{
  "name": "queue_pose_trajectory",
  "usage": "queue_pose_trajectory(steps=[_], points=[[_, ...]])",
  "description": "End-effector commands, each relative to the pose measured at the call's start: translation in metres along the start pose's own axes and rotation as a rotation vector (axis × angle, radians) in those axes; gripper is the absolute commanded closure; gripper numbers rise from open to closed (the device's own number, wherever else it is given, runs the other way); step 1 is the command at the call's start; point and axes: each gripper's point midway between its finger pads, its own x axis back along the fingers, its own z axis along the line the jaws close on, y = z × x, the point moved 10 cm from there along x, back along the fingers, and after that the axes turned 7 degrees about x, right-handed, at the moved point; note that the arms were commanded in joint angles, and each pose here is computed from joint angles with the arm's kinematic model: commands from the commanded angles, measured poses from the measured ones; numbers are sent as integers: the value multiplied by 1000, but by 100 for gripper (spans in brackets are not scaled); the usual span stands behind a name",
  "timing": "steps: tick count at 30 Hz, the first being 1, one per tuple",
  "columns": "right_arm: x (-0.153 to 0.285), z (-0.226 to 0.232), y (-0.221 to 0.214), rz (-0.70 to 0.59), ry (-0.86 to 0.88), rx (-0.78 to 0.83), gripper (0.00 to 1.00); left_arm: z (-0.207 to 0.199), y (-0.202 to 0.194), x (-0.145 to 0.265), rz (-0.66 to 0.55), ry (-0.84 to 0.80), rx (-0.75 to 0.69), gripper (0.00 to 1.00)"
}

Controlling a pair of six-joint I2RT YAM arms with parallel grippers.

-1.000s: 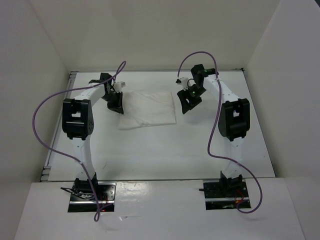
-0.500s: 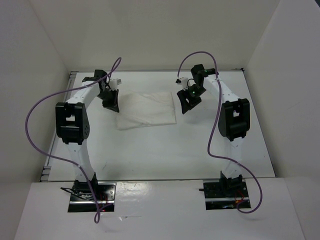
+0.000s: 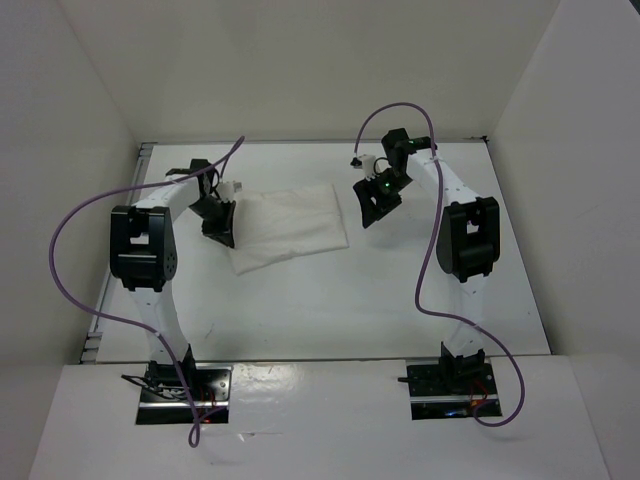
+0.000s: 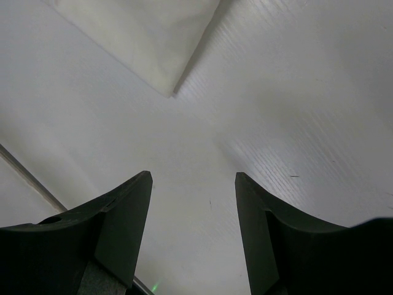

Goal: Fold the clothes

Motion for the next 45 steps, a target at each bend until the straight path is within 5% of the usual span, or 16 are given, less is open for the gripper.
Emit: queue_pose_trajectory(steps=[1, 5, 7, 11, 16, 28, 45], points=[[8, 6, 10, -36, 10, 36, 35, 3, -4, 3, 9, 15, -14, 95], [10, 7, 9, -37, 9, 37, 34, 5, 1, 15, -34, 9, -20, 74], [10, 7, 9, -37, 9, 37, 34, 0, 12, 34, -107, -19, -57, 50], [14, 9, 9, -45, 4, 42, 34, -8, 38, 61, -244, -37, -91, 27], [16, 9, 9, -45, -17, 47, 34, -10, 74, 60, -328, -62, -93, 27], [27, 16, 0, -29, -83, 27, 34, -1, 114, 14, -313, -97, -62, 52], [29, 17, 0, -29, -83, 27, 34, 11, 121, -7, -294, -45, -35, 52]])
